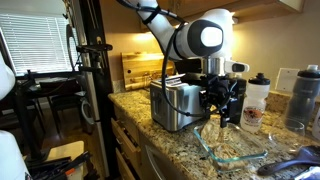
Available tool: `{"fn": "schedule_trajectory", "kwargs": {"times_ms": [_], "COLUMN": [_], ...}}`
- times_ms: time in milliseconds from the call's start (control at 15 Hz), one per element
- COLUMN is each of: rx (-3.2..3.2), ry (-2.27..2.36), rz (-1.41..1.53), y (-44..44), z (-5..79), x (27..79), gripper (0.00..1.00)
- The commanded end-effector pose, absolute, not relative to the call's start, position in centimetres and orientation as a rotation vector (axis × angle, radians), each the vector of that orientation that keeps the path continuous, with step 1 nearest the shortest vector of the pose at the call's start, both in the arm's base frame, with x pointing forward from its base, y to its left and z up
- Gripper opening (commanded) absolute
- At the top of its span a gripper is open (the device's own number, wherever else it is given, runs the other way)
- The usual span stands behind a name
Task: Put one slice of bread in the bread toaster
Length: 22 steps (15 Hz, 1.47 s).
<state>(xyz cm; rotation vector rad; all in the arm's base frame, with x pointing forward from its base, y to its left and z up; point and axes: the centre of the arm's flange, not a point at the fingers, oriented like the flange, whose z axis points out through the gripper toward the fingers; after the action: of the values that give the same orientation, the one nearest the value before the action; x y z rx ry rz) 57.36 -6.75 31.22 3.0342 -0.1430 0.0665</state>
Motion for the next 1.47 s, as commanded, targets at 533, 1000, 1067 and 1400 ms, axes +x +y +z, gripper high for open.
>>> {"fn": "schedule_trajectory", "kwargs": {"times_ms": [533, 1000, 1067, 1400], "rx": [3.034, 3.024, 3.024, 3.027], "ry": [-0.202, -0.202, -0.199, -0.174], "rz": [0.066, 0.073, 0.068, 0.076], "y": [-6.9, -6.1, -6.0, -5.4], "z": [31.0, 32.5, 32.8, 35.1], "x": [57.6, 56.6, 56.4, 55.2], "gripper": [0.05, 0.07, 0.07, 0.07]}}
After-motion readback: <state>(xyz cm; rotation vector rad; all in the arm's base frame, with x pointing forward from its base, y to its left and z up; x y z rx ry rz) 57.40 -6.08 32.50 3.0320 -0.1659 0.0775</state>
